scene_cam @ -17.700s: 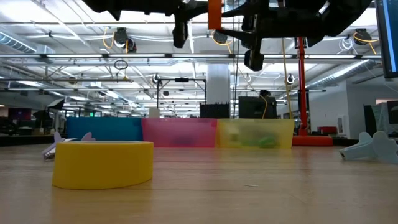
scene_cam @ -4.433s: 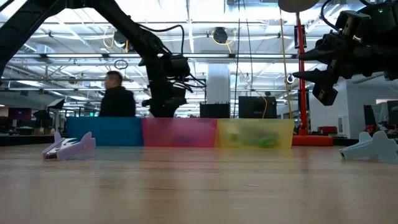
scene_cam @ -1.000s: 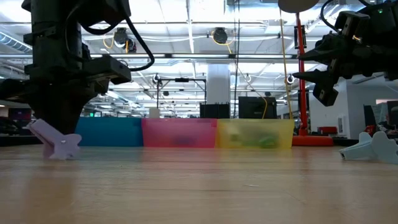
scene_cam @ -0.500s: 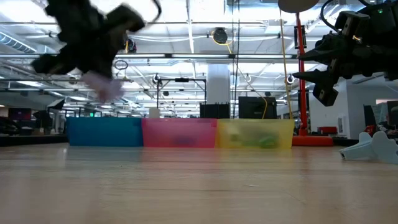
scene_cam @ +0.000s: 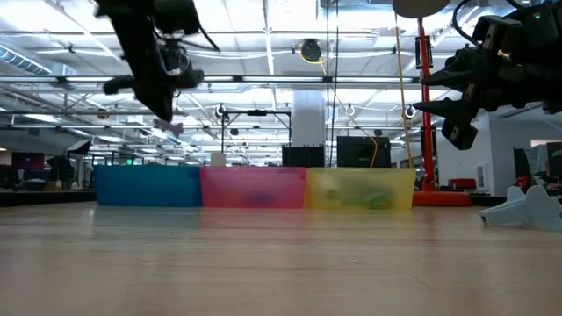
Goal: Pick and place Stapler, Stapler remover, tape
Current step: Put the purple staple remover into the blue bin, then put the light blue staple remover into the blue bin
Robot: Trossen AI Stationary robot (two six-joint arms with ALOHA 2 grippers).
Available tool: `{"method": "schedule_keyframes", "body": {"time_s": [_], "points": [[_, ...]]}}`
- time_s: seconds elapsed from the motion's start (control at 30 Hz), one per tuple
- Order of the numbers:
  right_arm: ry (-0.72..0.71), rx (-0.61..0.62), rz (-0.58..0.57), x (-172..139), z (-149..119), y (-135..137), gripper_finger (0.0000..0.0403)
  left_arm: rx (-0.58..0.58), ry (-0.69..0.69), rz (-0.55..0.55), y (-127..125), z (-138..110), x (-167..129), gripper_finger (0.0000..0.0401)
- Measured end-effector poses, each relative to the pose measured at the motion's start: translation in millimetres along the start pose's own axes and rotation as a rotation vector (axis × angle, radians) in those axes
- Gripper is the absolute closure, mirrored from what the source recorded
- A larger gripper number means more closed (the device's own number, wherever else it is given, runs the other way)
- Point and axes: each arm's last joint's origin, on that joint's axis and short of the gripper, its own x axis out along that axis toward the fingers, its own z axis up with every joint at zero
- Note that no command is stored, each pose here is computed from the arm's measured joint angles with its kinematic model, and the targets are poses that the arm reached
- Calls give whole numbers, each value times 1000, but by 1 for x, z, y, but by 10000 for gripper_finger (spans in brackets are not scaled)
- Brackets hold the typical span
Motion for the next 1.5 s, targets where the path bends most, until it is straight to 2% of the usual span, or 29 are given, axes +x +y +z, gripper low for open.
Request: {"method": "schedule_keyframes", "body": {"time_s": [0.13, 0.23, 0.4, 0.5, 0.63, 0.77, 0.97, 1.13, 1.27, 1.37, 1.5], "points": [[-1, 0, -1, 0, 0, 0, 248, 39, -25, 79, 11, 28, 39, 400], [-1, 0, -1, 0, 0, 0, 248, 57, 25, 75, 17, 40, 70, 400], [-2, 0, -2, 0, 0, 0, 248, 72, 102, 99, 24, 42, 115, 400], [-2, 0, -2, 0, 0, 0, 248, 58, 114, 69, 24, 44, 136, 400], [-2, 0, -2, 0, 0, 0, 248, 57, 156, 46, 28, 42, 153, 396], [-2, 1, -2, 0, 0, 0, 248, 54, 184, 68, 33, 40, 163, 384], [-2, 1, -2, 0, 0, 0, 248, 69, 204, 40, 38, 42, 166, 362], [0, 1, 0, 0, 0, 0, 248, 74, 189, 0, 37, 46, 160, 312], [-4, 47, 5, 0, 0, 0, 248, 56, 170, -144, 35, 56, 139, 276], [-12, 81, 16, 0, 1, 1, 248, 58, 135, -286, 25, 62, 110, 265], [39, 63, 134, 0, 2, 9, 248, 165, 89, -460, 6, 56, 65, 267]]}}
